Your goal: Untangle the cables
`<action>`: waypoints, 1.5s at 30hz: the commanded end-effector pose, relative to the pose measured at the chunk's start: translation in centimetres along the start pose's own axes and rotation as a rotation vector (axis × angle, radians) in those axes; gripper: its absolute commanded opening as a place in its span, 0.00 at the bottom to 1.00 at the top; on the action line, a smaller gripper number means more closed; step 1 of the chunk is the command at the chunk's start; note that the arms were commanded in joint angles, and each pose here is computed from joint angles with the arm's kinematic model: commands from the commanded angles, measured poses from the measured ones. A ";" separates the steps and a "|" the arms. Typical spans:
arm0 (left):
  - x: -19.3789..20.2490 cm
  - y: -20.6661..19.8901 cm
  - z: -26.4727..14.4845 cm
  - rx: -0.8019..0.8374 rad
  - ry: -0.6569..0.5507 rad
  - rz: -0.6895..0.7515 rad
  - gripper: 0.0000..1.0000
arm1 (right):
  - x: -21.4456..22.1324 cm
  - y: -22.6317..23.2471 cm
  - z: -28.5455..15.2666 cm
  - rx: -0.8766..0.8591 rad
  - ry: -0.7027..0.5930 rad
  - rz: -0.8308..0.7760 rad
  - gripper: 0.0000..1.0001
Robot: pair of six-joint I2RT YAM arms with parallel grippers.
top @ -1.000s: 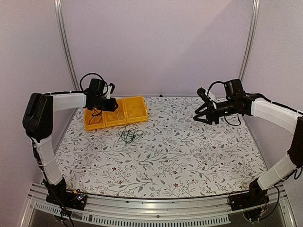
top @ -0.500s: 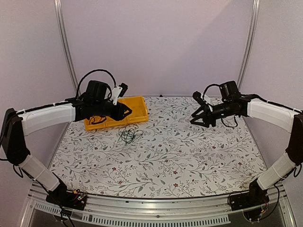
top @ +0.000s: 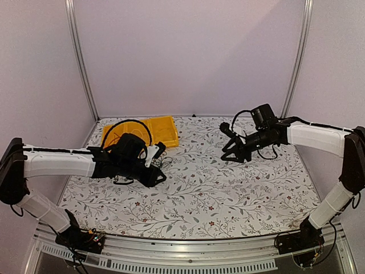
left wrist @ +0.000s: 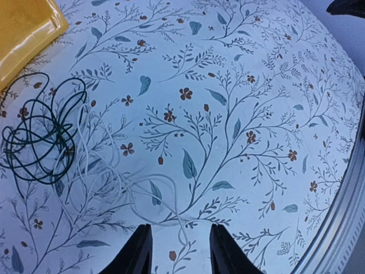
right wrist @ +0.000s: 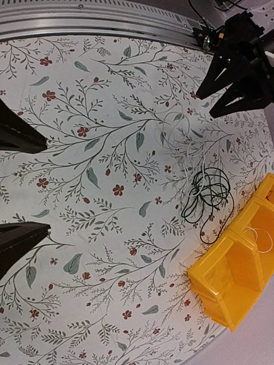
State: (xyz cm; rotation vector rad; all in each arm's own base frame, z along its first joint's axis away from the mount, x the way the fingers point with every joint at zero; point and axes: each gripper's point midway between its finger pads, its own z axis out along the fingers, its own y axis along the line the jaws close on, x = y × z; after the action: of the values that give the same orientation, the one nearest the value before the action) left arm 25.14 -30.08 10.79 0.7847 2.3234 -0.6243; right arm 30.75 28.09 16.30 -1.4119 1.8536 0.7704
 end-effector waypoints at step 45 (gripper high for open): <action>-13.0 -9.7 -14.9 0.218 -0.434 0.287 0.00 | -18.3 5.6 -5.4 -0.223 -0.277 -0.127 0.53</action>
State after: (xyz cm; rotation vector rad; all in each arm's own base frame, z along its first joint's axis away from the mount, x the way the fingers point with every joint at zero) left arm 22.09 -32.34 32.12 0.8837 1.7605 -0.8272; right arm 30.52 33.96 31.70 -1.4494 1.5332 0.9196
